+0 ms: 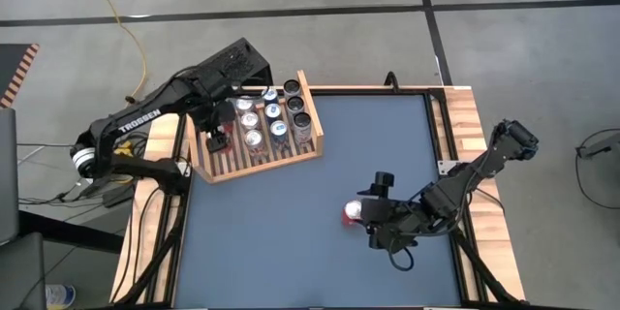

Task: Place canned beverage on shelf
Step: Put the left red soda can on the shelf aligned with the other red soda can

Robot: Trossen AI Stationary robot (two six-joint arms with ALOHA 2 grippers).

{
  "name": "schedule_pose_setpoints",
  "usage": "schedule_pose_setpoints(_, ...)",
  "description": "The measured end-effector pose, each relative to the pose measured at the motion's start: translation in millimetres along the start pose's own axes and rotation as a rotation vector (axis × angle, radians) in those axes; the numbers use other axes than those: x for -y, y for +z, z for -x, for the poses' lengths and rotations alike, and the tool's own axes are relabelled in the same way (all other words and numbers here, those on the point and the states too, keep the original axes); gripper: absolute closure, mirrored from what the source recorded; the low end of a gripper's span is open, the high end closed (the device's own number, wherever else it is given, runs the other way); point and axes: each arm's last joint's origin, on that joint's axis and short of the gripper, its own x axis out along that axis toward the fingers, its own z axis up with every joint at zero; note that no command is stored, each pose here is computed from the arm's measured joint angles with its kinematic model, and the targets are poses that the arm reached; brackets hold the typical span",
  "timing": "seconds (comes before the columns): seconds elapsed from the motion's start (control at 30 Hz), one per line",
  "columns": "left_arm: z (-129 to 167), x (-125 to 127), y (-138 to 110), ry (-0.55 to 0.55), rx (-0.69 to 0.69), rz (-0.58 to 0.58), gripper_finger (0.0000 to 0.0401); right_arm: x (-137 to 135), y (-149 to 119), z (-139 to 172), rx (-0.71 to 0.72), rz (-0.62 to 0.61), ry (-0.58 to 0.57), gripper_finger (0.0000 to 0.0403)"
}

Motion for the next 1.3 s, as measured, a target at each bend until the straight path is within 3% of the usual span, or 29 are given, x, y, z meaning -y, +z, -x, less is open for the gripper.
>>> schedule_pose_setpoints(0.7, -21.0, -9.3, 12.7, -0.042, 0.009, -0.222, 0.012, 5.0, 2.2, -3.9, -0.006, -0.013, -0.015, 0.0112)
schedule_pose_setpoints(1.3, -36.5, -28.5, 9.6, -0.062, -0.001, -0.196, 0.012, 5.2, 3.1, -4.3, -0.001, -0.022, -0.014, 0.0112)
